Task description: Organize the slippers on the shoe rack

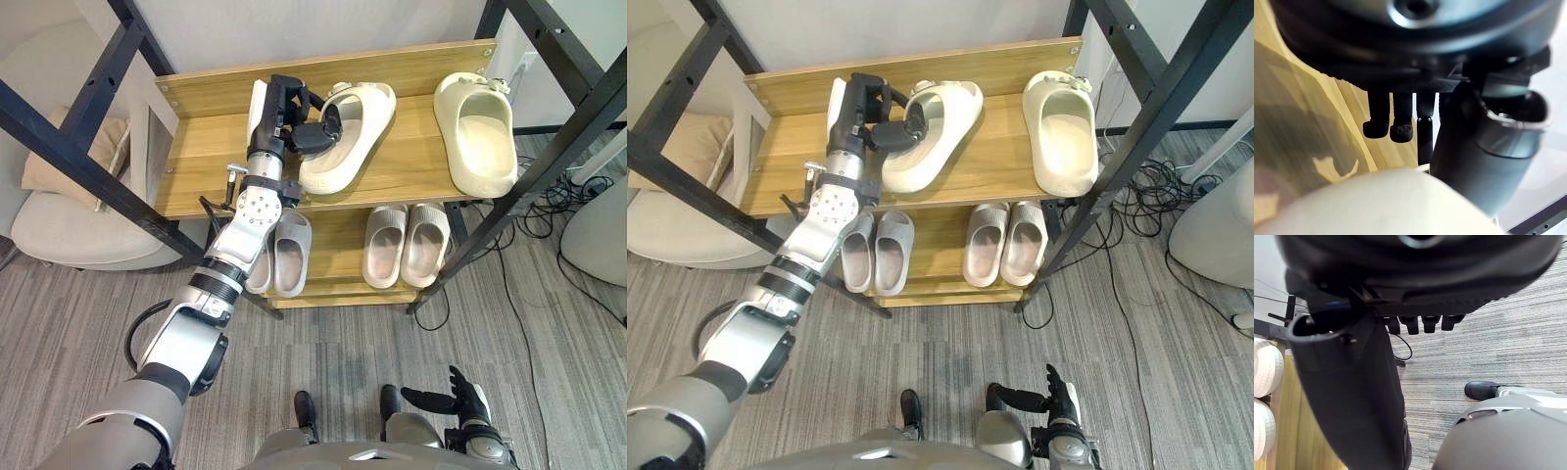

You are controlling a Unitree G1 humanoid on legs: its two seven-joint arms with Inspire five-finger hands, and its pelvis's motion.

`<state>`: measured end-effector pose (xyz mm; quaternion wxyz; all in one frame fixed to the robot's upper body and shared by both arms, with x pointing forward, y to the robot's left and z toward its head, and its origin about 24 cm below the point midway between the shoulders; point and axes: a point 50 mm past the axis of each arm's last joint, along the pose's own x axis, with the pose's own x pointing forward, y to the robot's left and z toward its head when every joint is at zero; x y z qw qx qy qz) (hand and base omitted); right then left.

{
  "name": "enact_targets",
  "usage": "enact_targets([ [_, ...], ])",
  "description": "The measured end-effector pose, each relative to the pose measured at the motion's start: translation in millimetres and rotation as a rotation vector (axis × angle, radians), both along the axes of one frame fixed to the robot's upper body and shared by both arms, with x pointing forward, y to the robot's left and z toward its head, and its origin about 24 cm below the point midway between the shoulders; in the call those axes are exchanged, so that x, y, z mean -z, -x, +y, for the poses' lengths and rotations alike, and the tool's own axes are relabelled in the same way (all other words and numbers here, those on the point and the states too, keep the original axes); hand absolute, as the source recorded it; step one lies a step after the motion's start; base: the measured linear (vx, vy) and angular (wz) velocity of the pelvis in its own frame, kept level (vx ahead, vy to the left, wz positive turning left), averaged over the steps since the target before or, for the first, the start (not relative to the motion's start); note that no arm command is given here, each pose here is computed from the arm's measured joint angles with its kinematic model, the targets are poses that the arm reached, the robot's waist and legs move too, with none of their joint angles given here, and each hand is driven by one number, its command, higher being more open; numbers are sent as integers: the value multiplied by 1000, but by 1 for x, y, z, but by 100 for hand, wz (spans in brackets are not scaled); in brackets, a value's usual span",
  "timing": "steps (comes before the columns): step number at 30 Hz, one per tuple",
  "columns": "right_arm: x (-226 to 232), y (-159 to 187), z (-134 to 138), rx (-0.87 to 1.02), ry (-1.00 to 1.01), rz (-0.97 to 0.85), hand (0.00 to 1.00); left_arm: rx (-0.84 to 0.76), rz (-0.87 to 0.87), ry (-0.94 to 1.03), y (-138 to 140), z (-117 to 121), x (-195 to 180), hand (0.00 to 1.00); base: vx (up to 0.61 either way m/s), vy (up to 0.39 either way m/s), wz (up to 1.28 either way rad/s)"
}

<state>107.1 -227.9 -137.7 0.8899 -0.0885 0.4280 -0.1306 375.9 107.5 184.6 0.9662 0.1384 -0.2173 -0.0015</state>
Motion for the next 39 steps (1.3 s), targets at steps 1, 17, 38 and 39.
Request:
enact_targets([
  [1,0,0,0,-1,1,0,100,3,5,10,0,-2,1,0,0,0,0],
  [17,0,-1,3,-6,-3,-3,100,47,18,74,4,-23,5,100,0,0,0],
  [38,0,-1,4,-6,-7,-4,100,80,48,123,5,-28,7,100,0,0,0],
  [39,0,-1,4,-6,-7,-4,100,80,48,123,5,-28,7,100,0,0,0],
])
